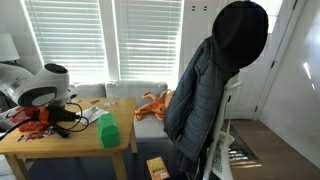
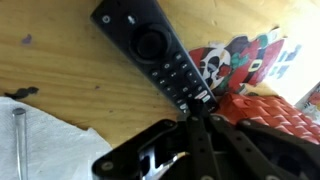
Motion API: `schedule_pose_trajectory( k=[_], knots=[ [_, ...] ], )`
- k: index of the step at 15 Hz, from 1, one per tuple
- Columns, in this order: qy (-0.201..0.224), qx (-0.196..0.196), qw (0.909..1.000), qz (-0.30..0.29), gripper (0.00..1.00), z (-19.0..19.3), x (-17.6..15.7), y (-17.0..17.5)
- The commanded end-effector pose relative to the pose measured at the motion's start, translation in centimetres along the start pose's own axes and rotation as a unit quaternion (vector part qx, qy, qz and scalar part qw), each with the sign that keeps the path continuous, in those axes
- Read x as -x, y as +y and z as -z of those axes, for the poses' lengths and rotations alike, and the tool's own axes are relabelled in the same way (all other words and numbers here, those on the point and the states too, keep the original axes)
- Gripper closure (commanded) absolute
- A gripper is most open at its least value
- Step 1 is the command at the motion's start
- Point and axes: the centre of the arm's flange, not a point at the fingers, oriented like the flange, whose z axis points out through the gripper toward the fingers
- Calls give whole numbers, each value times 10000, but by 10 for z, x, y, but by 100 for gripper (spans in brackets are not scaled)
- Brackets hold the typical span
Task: Press the second white button from the top on right of the black remote
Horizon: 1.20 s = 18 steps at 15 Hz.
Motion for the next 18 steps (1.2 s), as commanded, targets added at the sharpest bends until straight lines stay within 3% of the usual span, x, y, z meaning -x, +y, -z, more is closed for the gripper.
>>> schedule_pose_trajectory(
  k=[1, 18],
  knots=[
    [58, -82, 9999, -61, 100, -4, -8, 4],
    [-84, -254, 9996, -121, 100, -2, -8, 2]
  ],
)
